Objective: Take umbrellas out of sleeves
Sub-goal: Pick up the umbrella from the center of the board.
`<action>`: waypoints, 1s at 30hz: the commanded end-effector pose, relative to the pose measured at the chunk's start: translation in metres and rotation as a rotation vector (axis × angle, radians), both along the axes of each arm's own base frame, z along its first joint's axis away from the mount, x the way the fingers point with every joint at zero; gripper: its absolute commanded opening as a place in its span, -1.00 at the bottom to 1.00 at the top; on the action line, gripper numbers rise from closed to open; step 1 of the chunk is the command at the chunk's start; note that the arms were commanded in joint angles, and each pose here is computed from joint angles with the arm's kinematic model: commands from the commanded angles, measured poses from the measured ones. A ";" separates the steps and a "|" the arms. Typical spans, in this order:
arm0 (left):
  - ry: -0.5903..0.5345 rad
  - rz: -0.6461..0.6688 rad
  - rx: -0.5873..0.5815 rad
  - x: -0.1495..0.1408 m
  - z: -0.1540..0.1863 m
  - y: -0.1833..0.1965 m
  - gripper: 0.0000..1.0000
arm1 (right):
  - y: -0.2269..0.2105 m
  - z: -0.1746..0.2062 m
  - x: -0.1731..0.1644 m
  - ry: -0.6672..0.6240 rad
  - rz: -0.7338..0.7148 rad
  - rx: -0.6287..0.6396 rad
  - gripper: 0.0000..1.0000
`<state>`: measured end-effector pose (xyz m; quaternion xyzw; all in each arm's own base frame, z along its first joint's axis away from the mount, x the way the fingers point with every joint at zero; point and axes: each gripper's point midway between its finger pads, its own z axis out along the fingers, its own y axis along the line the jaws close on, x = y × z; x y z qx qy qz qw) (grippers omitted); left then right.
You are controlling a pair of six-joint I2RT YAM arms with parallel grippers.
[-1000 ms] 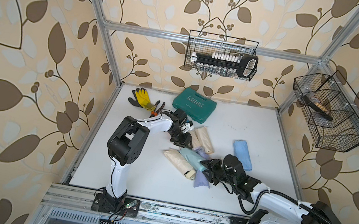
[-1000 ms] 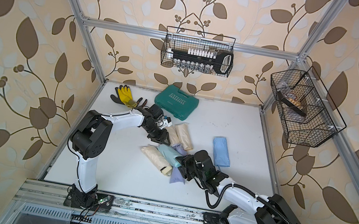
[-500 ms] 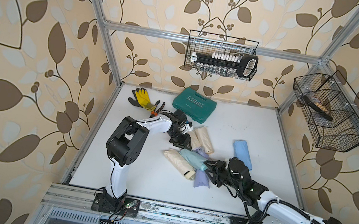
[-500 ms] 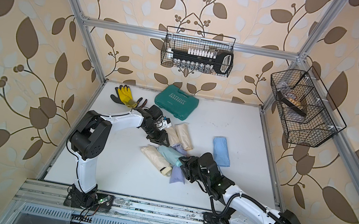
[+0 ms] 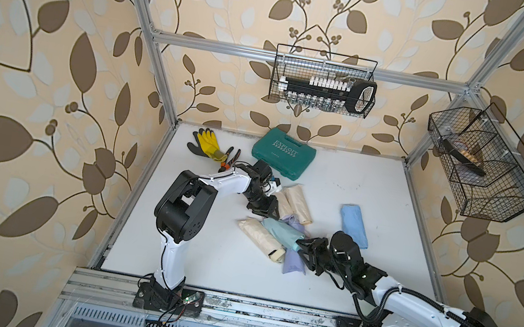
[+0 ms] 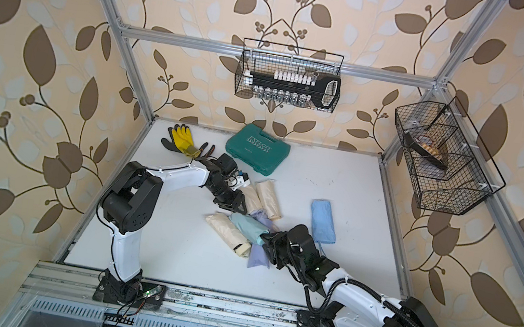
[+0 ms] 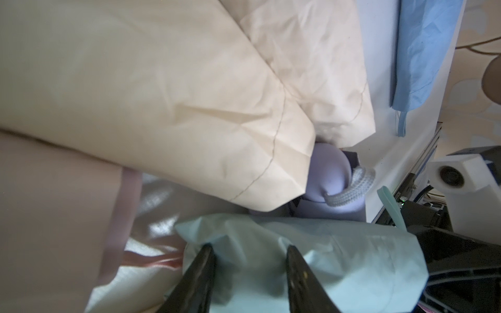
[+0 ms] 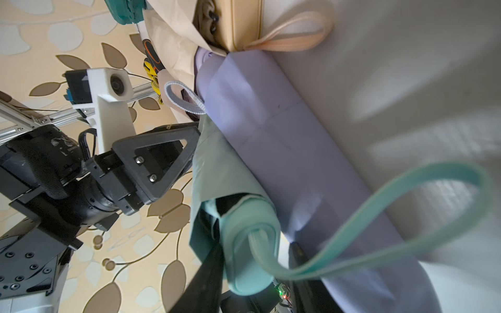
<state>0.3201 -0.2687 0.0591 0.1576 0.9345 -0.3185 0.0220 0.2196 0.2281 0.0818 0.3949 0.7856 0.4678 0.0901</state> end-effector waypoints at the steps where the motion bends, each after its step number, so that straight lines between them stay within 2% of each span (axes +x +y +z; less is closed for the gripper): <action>1: 0.000 -0.025 0.007 -0.012 0.009 0.005 -0.11 | -0.001 -0.004 0.001 0.003 -0.008 -0.011 -0.19; 11: 0.002 -0.036 -0.005 -0.011 0.009 0.002 -0.11 | 0.004 0.000 0.009 -0.010 -0.011 -0.019 -0.32; 21: 0.017 -0.044 -0.022 -0.016 0.007 0.000 -0.12 | 0.016 0.010 0.026 -0.054 0.001 -0.015 -0.31; 30: 0.037 -0.052 -0.051 -0.019 0.007 -0.003 -0.26 | 0.021 0.009 0.034 -0.073 -0.001 -0.011 -0.29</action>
